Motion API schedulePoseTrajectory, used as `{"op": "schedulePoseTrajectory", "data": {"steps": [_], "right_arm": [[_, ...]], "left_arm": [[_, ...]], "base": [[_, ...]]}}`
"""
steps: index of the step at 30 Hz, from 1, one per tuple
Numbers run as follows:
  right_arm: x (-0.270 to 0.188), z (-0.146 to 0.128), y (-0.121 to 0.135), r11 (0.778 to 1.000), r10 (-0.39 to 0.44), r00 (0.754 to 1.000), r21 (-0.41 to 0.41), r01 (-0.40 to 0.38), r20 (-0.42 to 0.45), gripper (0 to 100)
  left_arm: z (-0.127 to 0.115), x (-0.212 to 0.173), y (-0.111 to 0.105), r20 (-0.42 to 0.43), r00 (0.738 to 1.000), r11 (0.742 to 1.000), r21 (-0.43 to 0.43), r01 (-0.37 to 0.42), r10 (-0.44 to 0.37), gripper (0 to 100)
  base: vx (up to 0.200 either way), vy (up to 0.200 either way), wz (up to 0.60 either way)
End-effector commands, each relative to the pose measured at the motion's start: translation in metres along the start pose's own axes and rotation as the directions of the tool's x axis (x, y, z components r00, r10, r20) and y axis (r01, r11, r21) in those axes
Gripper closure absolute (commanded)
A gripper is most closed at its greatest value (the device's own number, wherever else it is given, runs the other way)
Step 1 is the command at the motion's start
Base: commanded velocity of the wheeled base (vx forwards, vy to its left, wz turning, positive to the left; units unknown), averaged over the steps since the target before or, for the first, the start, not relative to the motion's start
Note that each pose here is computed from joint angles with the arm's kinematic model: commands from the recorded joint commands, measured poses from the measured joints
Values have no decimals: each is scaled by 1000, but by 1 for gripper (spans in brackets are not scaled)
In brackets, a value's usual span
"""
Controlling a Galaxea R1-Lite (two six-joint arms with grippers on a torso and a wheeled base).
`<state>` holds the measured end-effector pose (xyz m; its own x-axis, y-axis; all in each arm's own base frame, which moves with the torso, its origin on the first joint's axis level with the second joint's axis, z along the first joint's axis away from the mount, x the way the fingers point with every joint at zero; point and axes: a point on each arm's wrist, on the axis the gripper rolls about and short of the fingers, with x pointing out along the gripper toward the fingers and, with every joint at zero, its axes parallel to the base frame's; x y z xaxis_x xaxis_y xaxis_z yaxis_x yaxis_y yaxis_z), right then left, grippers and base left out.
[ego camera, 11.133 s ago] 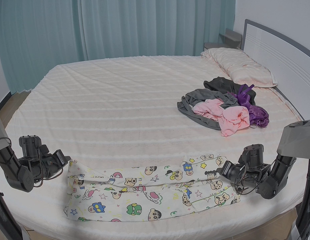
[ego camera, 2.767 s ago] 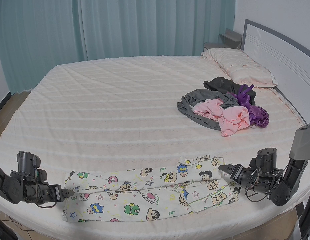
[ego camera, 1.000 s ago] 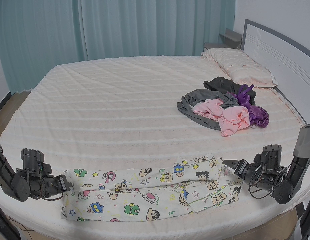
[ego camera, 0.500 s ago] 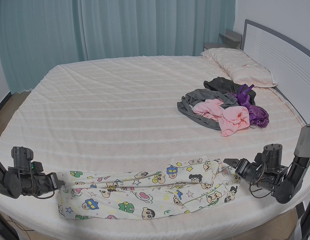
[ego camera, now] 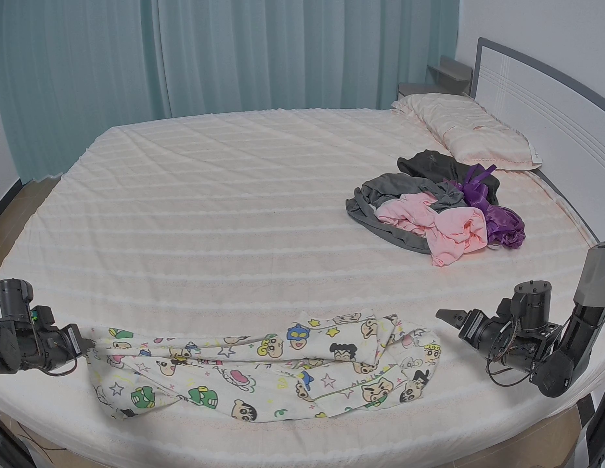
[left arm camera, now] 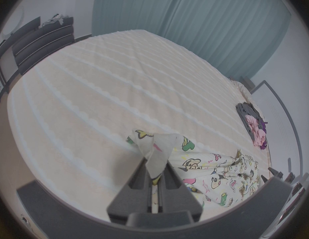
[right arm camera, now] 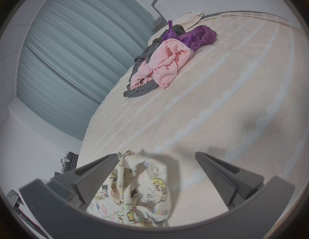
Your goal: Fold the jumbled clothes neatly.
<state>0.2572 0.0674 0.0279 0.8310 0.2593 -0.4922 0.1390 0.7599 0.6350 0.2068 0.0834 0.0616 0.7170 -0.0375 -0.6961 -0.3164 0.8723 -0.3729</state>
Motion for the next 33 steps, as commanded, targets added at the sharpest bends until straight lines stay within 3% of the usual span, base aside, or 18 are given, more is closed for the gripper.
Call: {"op": "schedulePoseTrajectory", "data": {"steps": [1,7,11,13,17,18,21,22,23,25,27,33], "right_arm": [[0,0,0,1000,0,1000,1,0,2,0],[0,1,0,1000,1,1000,1,-1,3,0],[0,1,0,1000,1,1000,1,-1,3,0],[0,1,0,1000,1,1000,1,-1,3,0],[0,1,0,1000,1,1000,1,-1,3,0],[0,1,0,1000,1,1000,1,-1,3,0],[0,1,0,1000,3,1000,1,-3,5,0],[0,1,0,1000,3,1000,1,-3,5,0],[0,2,1,1000,4,1000,1,-4,6,0],[0,2,1,1000,4,1000,1,-4,6,0],[0,2,1,1000,4,1000,1,-4,6,0],[0,1,1,1000,3,1000,1,-3,5,0]], "left_arm": [[26,-22,15,85,996,1000,-10,-19,20,100],[57,-64,6,75,997,998,-48,32,-29,100],[56,-74,-9,40,998,998,-27,53,-52,100],[46,-71,-36,-12,996,995,38,92,-91,100],[25,-64,-83,-79,994,994,63,87,-82,100],[23,-63,-87,-82,993,994,62,87,-82,100],[4,-63,-134,-93,990,992,69,109,-102,100],[3,-63,-136,-93,990,991,70,111,-104,100],[-3,-66,-158,-77,990,988,87,124,-117,100],[-9,-65,-175,-77,990,988,91,128,-121,100],[-21,-58,-209,-77,988,986,89,140,-133,100],[-45,-41,-273,-102,980,975,121,185,-173,100]], "base": [[0,0,0],[0,0,0],[0,0,0],[0,0,0],[0,0,0],[0,0,0],[0,0,0],[0,0,0],[0,0,0],[0,0,0],[0,0,0],[0,0,0]]}}
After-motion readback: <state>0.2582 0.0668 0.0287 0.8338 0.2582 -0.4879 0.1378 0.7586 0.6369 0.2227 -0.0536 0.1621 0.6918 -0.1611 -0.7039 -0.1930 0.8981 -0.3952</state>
